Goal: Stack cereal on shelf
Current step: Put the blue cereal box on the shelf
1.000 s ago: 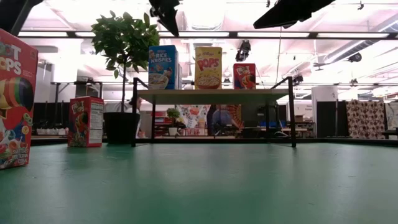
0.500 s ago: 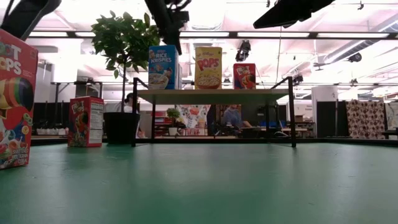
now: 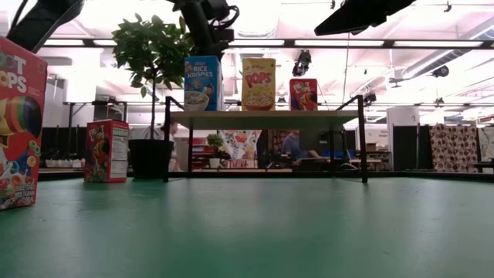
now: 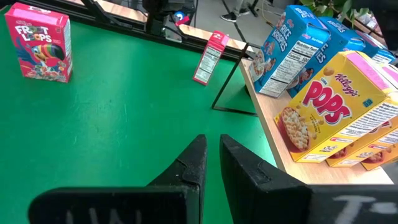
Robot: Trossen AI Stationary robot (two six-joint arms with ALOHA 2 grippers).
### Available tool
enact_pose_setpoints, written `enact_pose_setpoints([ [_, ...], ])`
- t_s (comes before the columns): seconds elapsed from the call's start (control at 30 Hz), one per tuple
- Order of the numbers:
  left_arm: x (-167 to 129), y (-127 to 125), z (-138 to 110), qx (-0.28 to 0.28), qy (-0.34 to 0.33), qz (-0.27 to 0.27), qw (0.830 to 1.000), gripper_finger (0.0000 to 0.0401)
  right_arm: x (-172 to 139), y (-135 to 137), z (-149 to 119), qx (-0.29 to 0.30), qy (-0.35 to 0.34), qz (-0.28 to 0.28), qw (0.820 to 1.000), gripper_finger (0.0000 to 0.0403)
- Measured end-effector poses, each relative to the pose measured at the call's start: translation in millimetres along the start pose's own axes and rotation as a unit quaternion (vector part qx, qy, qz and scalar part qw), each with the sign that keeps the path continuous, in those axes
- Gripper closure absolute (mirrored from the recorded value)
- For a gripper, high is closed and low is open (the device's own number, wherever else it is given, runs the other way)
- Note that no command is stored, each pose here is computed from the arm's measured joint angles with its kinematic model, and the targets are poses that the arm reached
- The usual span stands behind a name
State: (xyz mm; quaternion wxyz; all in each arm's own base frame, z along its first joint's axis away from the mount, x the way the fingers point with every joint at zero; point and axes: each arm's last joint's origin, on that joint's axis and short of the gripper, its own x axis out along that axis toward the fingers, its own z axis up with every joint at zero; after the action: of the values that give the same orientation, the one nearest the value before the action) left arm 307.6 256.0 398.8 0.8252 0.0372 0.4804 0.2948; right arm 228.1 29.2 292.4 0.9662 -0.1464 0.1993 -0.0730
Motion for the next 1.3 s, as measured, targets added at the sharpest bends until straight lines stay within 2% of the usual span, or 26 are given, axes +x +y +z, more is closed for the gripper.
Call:
enact_pose_setpoints([
  [0.77, -0.2, -2.4, -2.8, -0.016, 0.016, -0.008, 1.000, 0.0362, 0.0, 0.0, 0.0, 0.000, 0.000, 0.000, 1.000, 0.0369],
  [1.3, -12.9, -10.2, -0.5, -0.012, 0.003, -0.013, 1.000, 0.0362, 0.0, 0.0, 0.2, 0.000, -0.001, 0.000, 1.000, 0.0369],
])
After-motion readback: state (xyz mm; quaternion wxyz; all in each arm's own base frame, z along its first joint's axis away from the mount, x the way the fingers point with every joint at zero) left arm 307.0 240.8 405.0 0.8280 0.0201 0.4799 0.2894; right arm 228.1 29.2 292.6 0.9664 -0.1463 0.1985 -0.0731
